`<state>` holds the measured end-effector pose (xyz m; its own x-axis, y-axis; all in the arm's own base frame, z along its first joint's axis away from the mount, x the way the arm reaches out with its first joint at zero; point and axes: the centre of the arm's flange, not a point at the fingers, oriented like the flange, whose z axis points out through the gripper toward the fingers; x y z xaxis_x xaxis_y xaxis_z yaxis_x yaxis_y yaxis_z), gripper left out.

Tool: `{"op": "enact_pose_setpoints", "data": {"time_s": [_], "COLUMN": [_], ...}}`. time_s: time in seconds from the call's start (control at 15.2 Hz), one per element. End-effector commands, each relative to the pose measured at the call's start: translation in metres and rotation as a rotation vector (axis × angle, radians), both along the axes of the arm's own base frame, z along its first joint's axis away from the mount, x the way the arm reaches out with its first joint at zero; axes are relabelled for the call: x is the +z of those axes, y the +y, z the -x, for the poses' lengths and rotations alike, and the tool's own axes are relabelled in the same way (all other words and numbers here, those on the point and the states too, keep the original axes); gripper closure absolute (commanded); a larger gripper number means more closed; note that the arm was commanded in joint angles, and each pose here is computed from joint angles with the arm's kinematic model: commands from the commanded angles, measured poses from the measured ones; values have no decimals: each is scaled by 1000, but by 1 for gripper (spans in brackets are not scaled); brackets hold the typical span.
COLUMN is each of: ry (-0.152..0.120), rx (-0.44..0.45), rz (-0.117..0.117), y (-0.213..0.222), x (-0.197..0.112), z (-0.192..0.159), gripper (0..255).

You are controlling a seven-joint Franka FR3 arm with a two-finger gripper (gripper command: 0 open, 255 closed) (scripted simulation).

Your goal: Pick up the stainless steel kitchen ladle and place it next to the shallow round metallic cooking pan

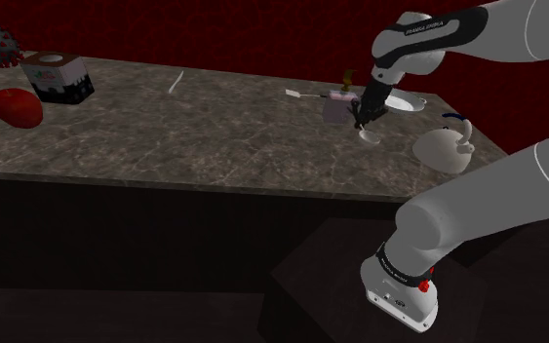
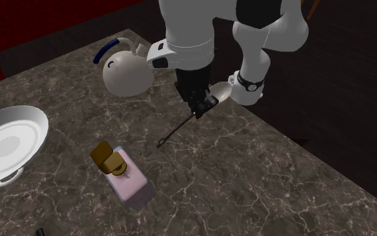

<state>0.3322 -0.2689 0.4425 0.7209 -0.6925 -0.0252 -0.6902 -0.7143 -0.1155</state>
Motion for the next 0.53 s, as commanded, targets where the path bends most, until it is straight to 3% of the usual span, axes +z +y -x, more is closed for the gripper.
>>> {"op": "enact_pose_setpoints", "data": {"time_s": [0.0,0.46], "ry": [0,0], "rx": [0,0], "rz": [0,0], "y": [-1,-92], "x": [8,8], "z": [0,-16], "gripper": [255,255]}}
